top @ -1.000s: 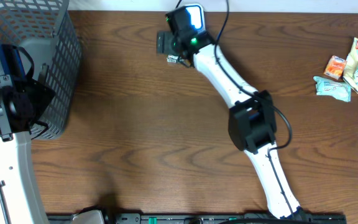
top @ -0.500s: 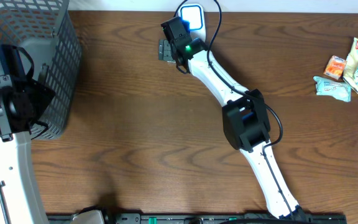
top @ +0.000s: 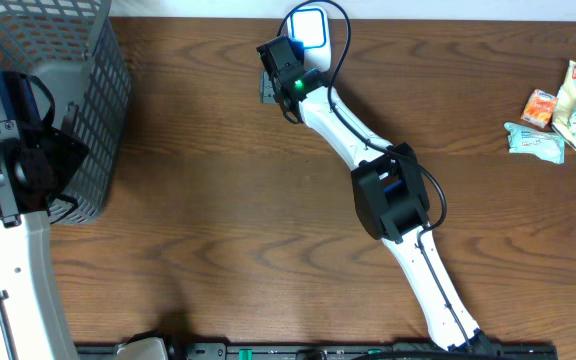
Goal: Scan the item barcode
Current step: 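Hold the tin face-on in front of the scanner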
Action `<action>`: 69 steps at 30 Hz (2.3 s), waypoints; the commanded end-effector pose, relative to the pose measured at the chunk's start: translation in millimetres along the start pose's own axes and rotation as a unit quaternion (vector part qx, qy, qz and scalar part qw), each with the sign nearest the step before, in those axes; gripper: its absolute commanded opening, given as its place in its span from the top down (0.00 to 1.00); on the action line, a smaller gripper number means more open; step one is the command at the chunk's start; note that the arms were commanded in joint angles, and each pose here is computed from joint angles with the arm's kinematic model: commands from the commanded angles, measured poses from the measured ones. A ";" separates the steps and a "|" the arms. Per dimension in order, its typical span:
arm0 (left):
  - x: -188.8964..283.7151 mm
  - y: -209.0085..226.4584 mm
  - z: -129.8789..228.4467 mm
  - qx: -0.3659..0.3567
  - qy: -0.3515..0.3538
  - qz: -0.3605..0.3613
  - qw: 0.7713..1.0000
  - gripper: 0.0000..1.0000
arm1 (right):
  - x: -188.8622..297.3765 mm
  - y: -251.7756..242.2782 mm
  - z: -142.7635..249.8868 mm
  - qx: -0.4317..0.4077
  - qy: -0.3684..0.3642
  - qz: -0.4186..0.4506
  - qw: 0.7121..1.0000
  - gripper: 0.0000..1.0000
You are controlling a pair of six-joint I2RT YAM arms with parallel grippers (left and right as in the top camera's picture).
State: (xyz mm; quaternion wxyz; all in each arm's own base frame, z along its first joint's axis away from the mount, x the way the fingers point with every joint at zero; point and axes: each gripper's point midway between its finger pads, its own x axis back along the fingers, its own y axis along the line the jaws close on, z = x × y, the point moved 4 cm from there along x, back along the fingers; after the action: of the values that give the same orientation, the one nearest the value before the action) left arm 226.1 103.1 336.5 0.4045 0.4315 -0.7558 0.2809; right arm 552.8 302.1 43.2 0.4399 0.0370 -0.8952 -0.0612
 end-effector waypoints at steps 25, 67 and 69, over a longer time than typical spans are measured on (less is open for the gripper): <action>1.3 3.3 -1.0 0.007 -0.005 -0.004 1.000 0.02 | 101.1 -44.7 82.8 0.103 0.308 0.060 0.944 0.24; 1.2 3.4 -1.0 0.007 -0.005 -0.004 1.000 0.02 | 87.2 -56.3 54.6 0.116 0.263 0.028 0.957 0.51; 1.2 3.4 -1.0 0.007 -0.005 -0.004 1.000 0.02 | 92.0 -55.0 47.5 0.117 0.253 0.028 0.960 0.50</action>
State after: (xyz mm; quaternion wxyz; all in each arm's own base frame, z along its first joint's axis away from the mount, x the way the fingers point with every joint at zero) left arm 226.1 103.1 336.5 0.4045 0.4315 -0.7558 0.2809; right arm 453.0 241.1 46.5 0.6740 0.0922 -0.7291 0.0746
